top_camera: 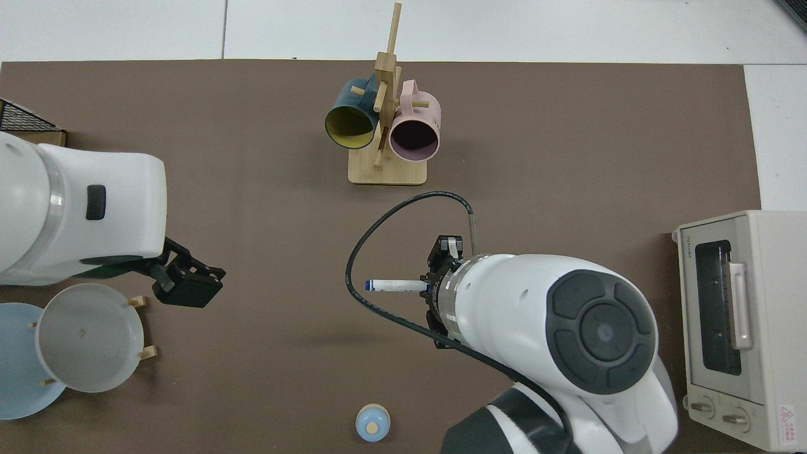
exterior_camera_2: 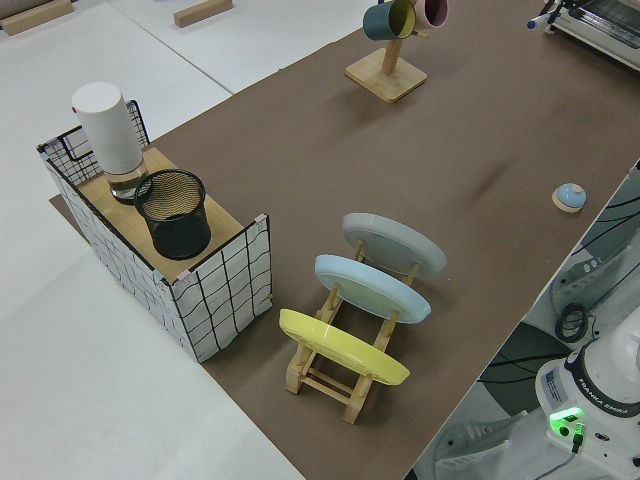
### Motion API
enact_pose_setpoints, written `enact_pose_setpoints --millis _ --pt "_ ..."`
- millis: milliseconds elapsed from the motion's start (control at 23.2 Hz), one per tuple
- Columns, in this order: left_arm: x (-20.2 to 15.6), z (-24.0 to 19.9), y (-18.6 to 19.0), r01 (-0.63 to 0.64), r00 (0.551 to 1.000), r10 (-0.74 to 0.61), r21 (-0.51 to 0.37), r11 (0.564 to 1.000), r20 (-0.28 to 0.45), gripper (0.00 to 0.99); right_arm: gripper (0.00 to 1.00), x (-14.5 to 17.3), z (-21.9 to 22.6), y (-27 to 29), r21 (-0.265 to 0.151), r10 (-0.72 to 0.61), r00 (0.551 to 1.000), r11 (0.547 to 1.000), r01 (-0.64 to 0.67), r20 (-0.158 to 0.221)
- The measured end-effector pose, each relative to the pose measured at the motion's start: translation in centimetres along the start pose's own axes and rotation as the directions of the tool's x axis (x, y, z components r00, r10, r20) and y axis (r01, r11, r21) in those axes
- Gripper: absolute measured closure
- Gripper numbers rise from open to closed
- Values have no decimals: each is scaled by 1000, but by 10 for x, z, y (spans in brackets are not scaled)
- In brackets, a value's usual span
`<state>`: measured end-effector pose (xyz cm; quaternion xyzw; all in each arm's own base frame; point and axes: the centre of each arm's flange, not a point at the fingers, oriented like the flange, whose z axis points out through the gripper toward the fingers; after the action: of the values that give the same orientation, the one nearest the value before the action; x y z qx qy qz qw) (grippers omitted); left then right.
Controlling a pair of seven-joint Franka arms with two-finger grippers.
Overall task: Put markers into pen holder
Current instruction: 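Carry the marker to the middle while the left gripper reaches it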
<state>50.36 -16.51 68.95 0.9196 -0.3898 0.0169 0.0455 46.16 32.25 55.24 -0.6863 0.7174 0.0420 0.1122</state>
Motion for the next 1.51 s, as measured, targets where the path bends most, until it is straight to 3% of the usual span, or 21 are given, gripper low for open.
enact_pose_setpoints --millis 172,388,776,1163,1508 --pt "1 0 -5 -290 957 290 27 957 -1 0 824 -11 5 4 1 -7 1000 1000 7 6" --pt "3 1 -2 -421 907 422 29 906 5 0 824 -27 12 12 7 -5 1000 1000 5 17" --pt "23 32 39 -494 868 494 -21 869 42 4 824 -59 25 31 18 -35 999 999 35 -17" --pt "55 109 124 -409 907 411 -46 912 89 0 824 -57 24 25 37 -40 999 998 41 -32" --pt "50 119 125 -376 920 379 -46 925 98 0 824 -54 26 22 34 -34 999 999 35 -38"
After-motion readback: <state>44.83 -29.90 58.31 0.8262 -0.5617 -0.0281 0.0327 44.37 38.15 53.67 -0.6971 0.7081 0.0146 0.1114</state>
